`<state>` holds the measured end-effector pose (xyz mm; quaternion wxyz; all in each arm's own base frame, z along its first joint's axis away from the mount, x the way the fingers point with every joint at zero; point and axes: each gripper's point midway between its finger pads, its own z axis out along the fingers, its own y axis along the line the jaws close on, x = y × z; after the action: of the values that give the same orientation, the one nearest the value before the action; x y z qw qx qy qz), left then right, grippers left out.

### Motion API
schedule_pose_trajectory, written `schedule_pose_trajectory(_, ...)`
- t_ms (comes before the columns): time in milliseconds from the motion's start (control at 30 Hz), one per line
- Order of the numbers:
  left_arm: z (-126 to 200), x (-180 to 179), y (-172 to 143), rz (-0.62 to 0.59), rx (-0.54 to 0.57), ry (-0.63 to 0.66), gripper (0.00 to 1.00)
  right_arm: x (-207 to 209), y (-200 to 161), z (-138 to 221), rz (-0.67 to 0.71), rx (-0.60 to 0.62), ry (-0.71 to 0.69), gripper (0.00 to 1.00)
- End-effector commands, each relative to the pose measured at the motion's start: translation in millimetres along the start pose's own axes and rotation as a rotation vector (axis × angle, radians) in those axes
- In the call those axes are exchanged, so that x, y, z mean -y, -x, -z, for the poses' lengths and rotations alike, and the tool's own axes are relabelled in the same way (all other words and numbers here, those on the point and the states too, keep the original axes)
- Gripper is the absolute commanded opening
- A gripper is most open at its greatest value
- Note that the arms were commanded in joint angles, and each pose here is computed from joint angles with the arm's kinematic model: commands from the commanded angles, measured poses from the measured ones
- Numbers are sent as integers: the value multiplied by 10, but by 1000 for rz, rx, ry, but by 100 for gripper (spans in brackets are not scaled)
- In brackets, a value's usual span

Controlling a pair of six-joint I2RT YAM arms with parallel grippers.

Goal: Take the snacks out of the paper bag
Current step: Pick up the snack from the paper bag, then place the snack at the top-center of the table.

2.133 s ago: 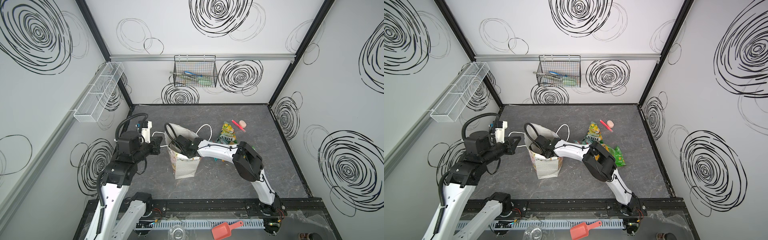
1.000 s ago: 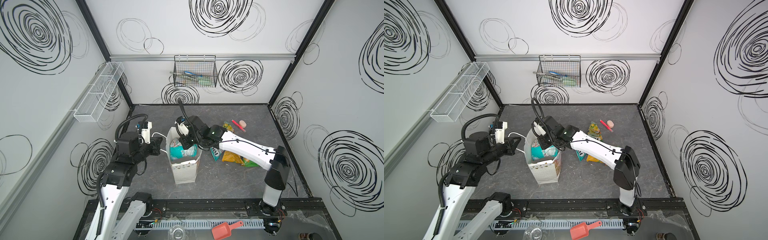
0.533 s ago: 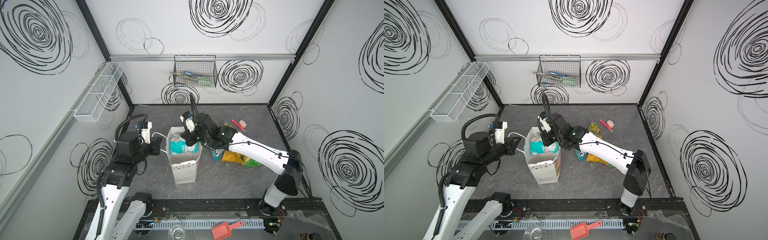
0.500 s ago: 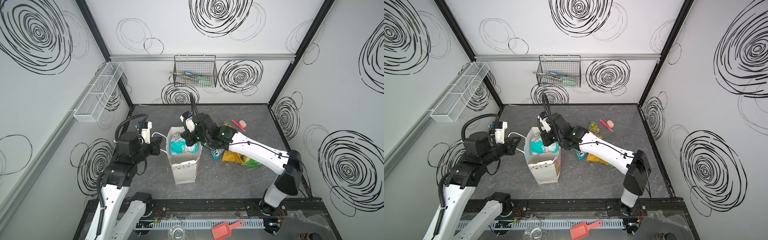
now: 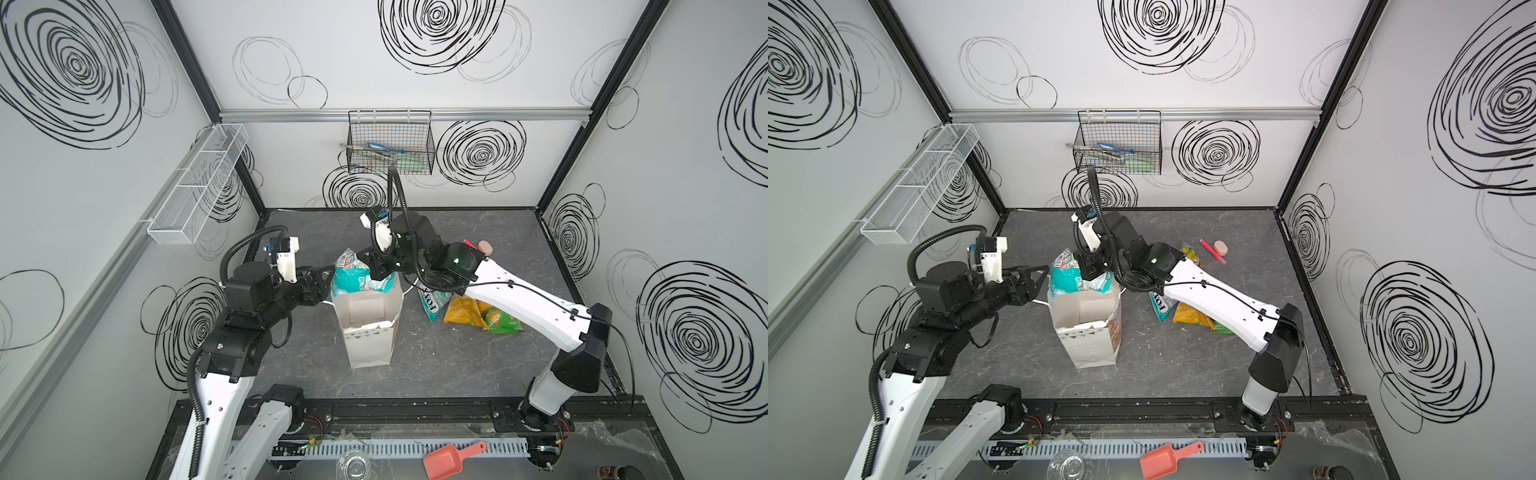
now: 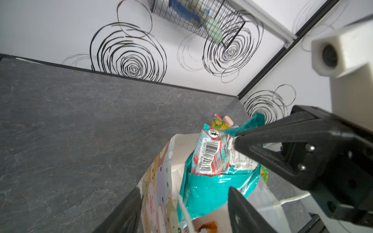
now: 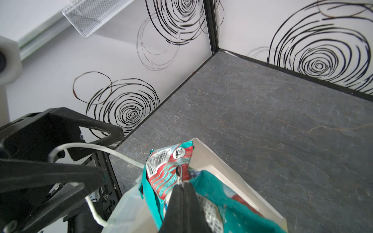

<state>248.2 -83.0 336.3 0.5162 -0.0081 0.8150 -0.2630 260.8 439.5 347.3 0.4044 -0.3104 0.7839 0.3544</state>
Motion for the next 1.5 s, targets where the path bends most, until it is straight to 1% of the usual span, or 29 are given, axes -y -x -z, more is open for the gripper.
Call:
schedule_pose_trajectory(0, 303, 294, 558, -28, 212, -69, 76, -215, 484, 408, 26, 134, 43, 0)
schedule_pose_trajectory(100, 447, 446, 758, -38, 272, -107, 77, -289, 639, 524, 39, 169, 54, 0)
schedule_pose_trajectory(200, 569, 624, 882, -66, 315, -166, 78, -346, 837, 674, 58, 221, 56, 0)
schedule_pose_trajectory(233, 603, 685, 908, -50, 326, -193, 79, -344, 882, 706, 63, 231, 48, 0)
schedule_pose_trajectory(333, 690, 826, 955, -51, 358, -252, 83, -346, 1093, 858, 82, 279, 16, 0)
schedule_pose_trajectory(467, 738, 948, 956, -55, 363, -313, 89, -285, 1331, 1020, 96, 329, -23, 0)
schedule_pose_trajectory(633, 716, 1157, 901, -68, 323, -436, 99, -42, 1606, 1230, 79, 388, -77, 0)
schedule_pose_trajectory(667, 715, 1196, 894, -72, 318, -456, 99, 23, 1651, 1275, 73, 400, -90, 0)
schedule_pose_trajectory(733, 714, 1294, 866, -87, 302, -501, 96, 196, 1736, 1370, 59, 424, -125, 0)
schedule_pose_trajectory(833, 689, 1425, 796, -113, 275, -554, 96, 469, 1832, 1505, 30, 452, -168, 0)
schedule_pose_trajectory(900, 651, 1516, 734, -128, 251, -582, 96, 698, 1870, 1582, -15, 458, -176, 0)
schedule_pose_trajectory(1033, 590, 1737, 590, -151, 199, -643, 96, 1207, 1839, 1629, -107, 438, -211, 0)
schedule_pose_trajectory(1233, 556, 2127, 281, -286, 144, -719, 96, 1900, 1619, 1552, -204, 399, -271, 0)
schedule_pose_trajectory(1333, 557, 2320, 92, -362, 100, -744, 96, 2216, 1413, 1389, -257, 354, -291, 0)
schedule_pose_trajectory(1467, 506, 2462, -115, -454, 54, -704, 96, 2491, 1066, 1075, -298, 277, -308, 0)
